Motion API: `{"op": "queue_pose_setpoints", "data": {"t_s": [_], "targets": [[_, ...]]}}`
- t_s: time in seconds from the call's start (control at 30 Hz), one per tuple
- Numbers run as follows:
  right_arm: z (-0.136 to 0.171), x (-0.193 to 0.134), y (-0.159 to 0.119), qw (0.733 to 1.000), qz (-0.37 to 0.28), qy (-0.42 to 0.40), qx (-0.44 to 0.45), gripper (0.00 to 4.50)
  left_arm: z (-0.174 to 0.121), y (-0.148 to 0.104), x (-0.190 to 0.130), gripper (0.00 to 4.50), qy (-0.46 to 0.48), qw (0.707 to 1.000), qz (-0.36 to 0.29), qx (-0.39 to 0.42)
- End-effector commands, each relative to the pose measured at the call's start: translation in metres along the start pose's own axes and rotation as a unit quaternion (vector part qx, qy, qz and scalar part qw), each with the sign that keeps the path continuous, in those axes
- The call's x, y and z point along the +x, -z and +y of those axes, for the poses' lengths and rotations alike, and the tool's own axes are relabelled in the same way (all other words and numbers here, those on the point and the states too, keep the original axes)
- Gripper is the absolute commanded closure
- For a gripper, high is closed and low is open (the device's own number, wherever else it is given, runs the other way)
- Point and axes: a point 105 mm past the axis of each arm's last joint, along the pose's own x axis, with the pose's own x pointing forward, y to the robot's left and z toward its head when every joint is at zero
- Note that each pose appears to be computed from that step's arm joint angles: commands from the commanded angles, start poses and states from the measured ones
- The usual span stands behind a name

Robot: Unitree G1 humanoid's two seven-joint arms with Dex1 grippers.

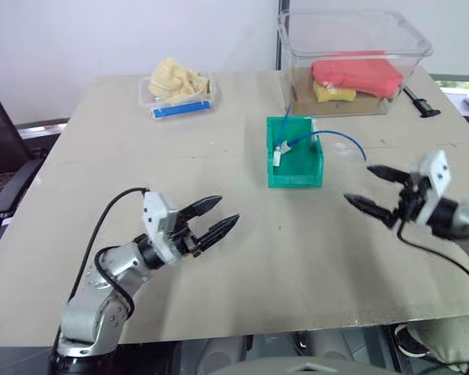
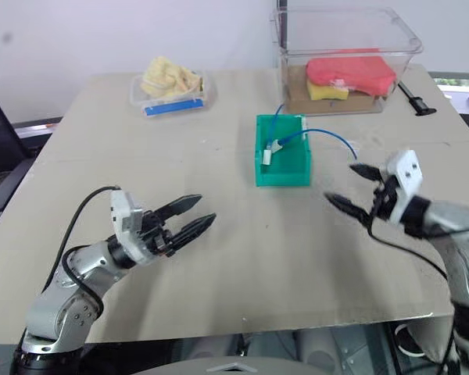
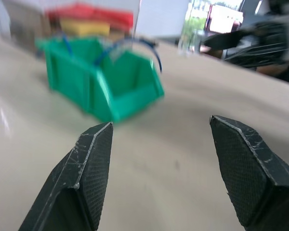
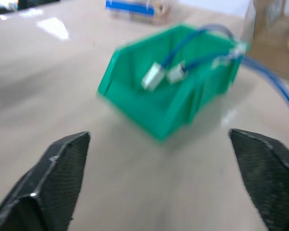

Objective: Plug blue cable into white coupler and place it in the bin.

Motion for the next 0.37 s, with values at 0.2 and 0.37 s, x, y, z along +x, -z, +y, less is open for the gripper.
{"op": "queue_pose_setpoints", "data": {"t_s": [0.2,0.37], "targets": [[0.025,-0.069,0.033,0.993,0.072,0.048,-0.077,0.08,0.017,0.011,-0.040,1.23,0.007,0.996,0.079,0.027],[0.031,-0.094,0.050,0.990,0.115,0.055,-0.066,0.08,0.017,0.023,-0.057,1.23,0.018,0.992,0.122,0.017]]}}
